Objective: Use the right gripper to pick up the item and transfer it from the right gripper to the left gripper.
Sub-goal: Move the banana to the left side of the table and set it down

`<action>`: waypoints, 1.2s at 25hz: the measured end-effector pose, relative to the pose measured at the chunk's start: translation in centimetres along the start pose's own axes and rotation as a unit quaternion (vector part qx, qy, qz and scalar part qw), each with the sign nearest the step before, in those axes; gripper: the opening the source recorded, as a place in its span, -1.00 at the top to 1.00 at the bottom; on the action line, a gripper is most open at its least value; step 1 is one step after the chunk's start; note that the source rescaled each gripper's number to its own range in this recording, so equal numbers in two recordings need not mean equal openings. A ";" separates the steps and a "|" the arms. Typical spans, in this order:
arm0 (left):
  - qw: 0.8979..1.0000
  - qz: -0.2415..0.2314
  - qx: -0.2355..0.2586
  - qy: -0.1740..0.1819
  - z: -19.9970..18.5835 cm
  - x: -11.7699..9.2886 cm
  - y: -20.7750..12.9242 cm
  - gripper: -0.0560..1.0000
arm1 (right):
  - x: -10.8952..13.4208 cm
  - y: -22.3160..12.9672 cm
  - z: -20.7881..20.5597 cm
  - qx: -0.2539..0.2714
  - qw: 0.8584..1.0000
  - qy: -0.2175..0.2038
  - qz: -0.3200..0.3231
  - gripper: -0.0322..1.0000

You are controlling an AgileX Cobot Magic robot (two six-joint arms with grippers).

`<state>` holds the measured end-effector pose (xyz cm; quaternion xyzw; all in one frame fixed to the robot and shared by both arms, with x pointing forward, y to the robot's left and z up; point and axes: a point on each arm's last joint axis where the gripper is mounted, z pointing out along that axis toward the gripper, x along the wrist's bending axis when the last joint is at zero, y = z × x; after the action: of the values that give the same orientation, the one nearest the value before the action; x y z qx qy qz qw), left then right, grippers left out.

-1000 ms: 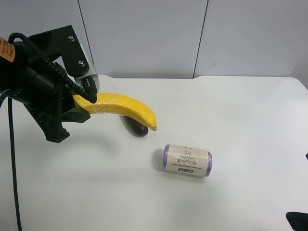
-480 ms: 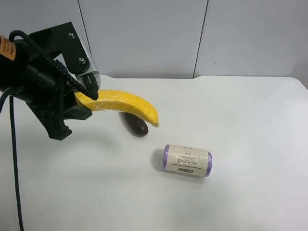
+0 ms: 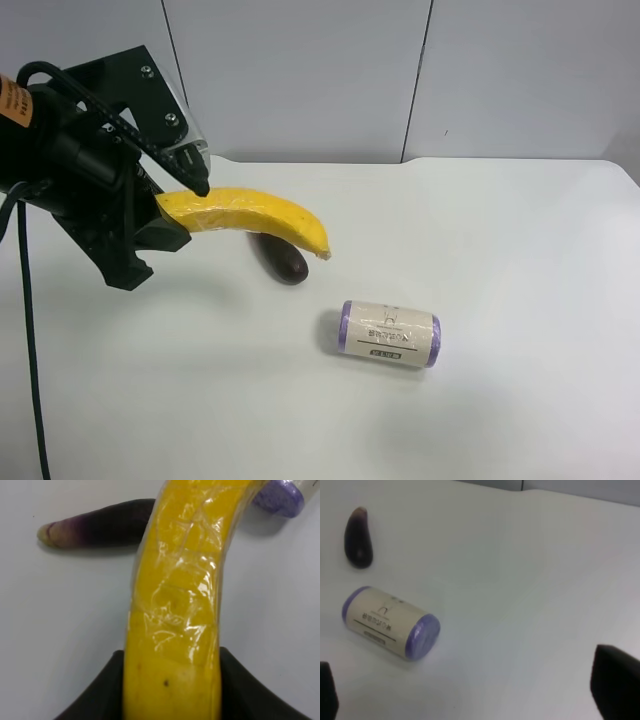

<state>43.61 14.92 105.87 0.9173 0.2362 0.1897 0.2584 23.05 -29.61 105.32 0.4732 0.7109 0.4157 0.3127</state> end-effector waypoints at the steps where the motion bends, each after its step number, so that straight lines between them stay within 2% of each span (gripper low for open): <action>1: 1.000 -0.019 0.003 0.003 0.1 0.3 -0.1 0.84 | 0.0 0.0 0.0 0.000 1.000 0.000 0.000 -1.00; 4: 0.995 -0.099 0.013 0.022 0.8 2.0 -0.8 0.84 | 0.0 0.0 0.0 0.000 1.000 -0.001 0.000 -1.00; 6: 0.986 -0.162 0.016 0.042 1.3 3.5 -1.5 0.84 | 0.0 0.0 0.0 0.000 1.000 -0.001 0.000 -1.00; 9: 0.967 -0.243 0.021 0.075 2.1 6.2 -2.9 0.84 | 0.0 0.0 0.0 0.000 1.000 -0.001 0.001 -1.00; 13: 0.941 -0.317 0.021 0.114 3.2 9.3 -4.9 0.84 | 0.0 0.0 0.0 0.000 1.000 -0.001 0.001 -1.00; 16: 0.924 -0.357 0.027 0.138 4.1 11.4 -6.7 0.84 | 0.0 0.0 0.0 0.000 1.000 -0.001 0.001 -1.00; 20: 0.908 -0.389 0.061 0.143 6.4 12.9 -9.0 0.84 | 0.0 0.0 0.0 0.000 1.000 -0.001 0.001 -1.00; 24: 0.896 -0.413 0.103 0.128 9.3 13.1 -10.8 0.84 | 0.0 0.0 0.0 0.000 1.000 -0.001 0.001 -1.00; 30: 0.877 -0.450 0.104 0.131 11.7 13.3 -11.8 0.84 | 0.0 0.0 0.0 0.000 1.000 -0.001 0.001 -1.00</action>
<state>55.98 26.41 92.89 0.7004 0.6735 0.1457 0.1858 23.05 -29.60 105.33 0.4739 0.7105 0.4157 0.3128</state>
